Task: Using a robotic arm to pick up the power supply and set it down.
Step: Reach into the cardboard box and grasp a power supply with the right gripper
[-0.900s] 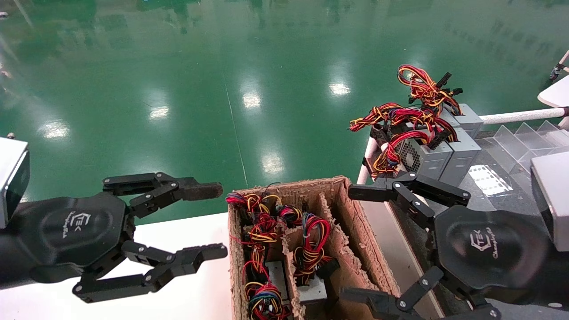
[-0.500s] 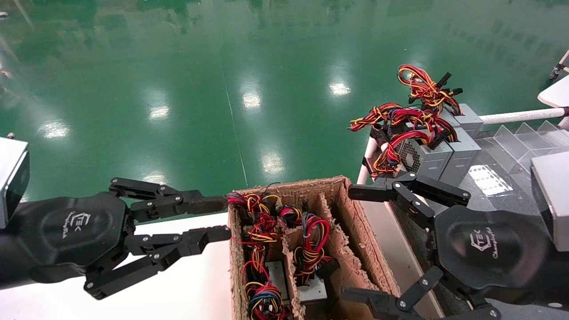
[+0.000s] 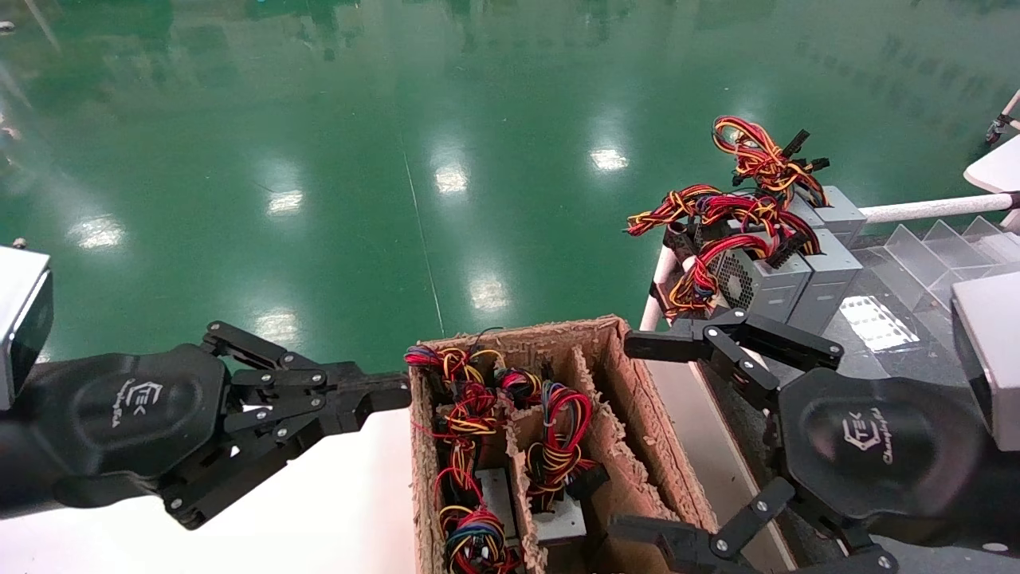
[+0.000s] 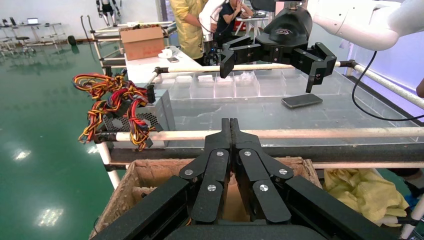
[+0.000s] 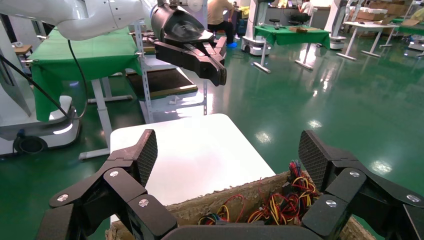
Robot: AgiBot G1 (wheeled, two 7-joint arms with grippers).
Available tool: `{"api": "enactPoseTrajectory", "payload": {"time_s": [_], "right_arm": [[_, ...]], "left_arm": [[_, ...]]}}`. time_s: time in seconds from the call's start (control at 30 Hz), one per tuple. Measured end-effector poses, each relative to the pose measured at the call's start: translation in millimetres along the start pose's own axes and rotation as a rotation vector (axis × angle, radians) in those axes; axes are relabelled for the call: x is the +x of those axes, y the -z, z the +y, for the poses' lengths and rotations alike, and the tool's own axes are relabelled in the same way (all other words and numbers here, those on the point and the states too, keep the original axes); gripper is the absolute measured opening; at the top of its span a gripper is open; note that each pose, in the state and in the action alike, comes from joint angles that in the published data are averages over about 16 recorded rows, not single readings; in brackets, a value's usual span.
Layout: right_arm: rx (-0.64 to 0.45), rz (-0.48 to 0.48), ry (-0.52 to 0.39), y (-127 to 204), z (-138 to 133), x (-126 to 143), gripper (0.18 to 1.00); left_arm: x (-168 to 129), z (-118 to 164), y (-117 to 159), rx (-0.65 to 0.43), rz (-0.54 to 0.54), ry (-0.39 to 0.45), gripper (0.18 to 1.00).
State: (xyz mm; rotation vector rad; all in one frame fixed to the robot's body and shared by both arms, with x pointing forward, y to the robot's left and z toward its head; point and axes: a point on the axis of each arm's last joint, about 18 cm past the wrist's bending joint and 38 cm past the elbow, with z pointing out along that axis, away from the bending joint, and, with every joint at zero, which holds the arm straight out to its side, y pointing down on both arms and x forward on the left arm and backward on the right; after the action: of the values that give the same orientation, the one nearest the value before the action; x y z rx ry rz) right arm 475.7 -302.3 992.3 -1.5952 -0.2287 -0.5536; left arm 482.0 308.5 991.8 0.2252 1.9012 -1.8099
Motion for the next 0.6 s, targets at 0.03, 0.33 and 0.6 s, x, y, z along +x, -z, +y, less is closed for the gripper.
{"api": "enactPoseTrajectory", "payload": {"time_s": [0.03, 0.33, 0.6], "right_arm": [[0.000, 0.000, 0.000, 0.0, 0.0, 0.0, 1.001], [-0.001, 0.001, 0.000, 0.1, 0.2, 0.3, 1.001], [-0.022, 0.021, -0.005, -0.9, 4.6, 4.6, 1.001]], "left_arm": [[0.0, 0.0, 0.0, 0.000, 0.000, 0.000, 0.233], [0.0, 0.0, 0.0, 0.000, 0.000, 0.000, 0.204], [0.0, 0.0, 0.0, 0.000, 0.000, 0.000, 0.240]]}}
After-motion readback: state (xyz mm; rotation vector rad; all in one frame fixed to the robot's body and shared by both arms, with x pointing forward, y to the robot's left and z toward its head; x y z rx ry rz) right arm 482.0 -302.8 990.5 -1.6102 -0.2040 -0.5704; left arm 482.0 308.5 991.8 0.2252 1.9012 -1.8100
